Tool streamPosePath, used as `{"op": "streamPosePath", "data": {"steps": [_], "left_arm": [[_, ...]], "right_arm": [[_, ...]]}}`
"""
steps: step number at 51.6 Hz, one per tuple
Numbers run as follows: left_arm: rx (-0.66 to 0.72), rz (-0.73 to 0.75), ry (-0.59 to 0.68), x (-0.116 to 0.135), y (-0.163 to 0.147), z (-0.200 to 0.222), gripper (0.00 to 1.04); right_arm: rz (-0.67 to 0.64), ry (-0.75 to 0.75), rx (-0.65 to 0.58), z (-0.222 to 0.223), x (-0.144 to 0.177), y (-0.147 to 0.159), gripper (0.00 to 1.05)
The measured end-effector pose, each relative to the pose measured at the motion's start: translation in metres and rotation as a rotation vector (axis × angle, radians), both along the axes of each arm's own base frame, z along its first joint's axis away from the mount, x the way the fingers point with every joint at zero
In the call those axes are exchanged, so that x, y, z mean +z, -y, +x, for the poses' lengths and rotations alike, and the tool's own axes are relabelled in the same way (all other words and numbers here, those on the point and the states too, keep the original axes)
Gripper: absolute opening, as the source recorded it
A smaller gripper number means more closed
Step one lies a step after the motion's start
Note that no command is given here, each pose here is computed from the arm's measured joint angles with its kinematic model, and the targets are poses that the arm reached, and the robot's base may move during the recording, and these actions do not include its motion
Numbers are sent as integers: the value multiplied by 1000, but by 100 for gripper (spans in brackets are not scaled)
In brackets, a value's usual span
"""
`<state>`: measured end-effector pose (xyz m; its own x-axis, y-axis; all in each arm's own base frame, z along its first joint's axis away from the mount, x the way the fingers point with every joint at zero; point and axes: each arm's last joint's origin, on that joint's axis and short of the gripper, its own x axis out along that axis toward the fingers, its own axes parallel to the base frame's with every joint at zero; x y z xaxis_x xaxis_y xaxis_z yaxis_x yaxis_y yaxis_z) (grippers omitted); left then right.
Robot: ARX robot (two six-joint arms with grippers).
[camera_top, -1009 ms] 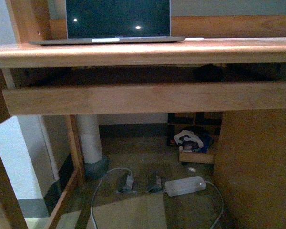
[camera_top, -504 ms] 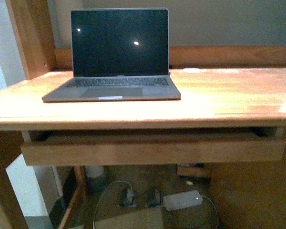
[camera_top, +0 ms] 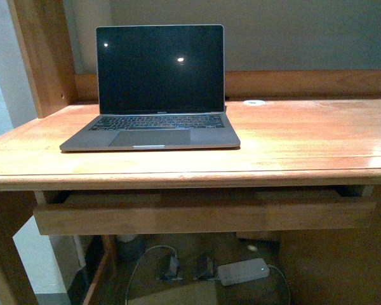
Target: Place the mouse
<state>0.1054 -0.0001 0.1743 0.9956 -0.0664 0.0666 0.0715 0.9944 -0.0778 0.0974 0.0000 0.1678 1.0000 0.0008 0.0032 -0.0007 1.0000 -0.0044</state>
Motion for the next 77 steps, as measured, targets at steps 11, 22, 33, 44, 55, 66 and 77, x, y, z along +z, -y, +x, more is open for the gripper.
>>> {"op": "streamPosePath", "data": {"steps": [11, 22, 33, 44, 55, 66, 77], "left_arm": [[-177, -340, -52, -4, 2, 35, 98], [-104, -956, -461, -77, 0, 99, 98], [13, -1119, -769, -133, 6, 99, 98], [-180, -1078, -612, -104, 21, 154, 98], [-238, -1073, -454, -82, 31, 206, 98], [-229, -1085, -457, -83, 30, 205, 98], [-149, -1116, -523, -111, 25, 208, 98]], "right_arm": [[0, 0, 0, 0, 0, 0, 98], [0, 0, 0, 0, 0, 0, 98], [0, 0, 0, 0, 0, 0, 98], [0, 0, 0, 0, 0, 0, 98], [0, 0, 0, 0, 0, 0, 98], [0, 0, 0, 0, 0, 0, 98], [0, 0, 0, 0, 0, 0, 98]]}}
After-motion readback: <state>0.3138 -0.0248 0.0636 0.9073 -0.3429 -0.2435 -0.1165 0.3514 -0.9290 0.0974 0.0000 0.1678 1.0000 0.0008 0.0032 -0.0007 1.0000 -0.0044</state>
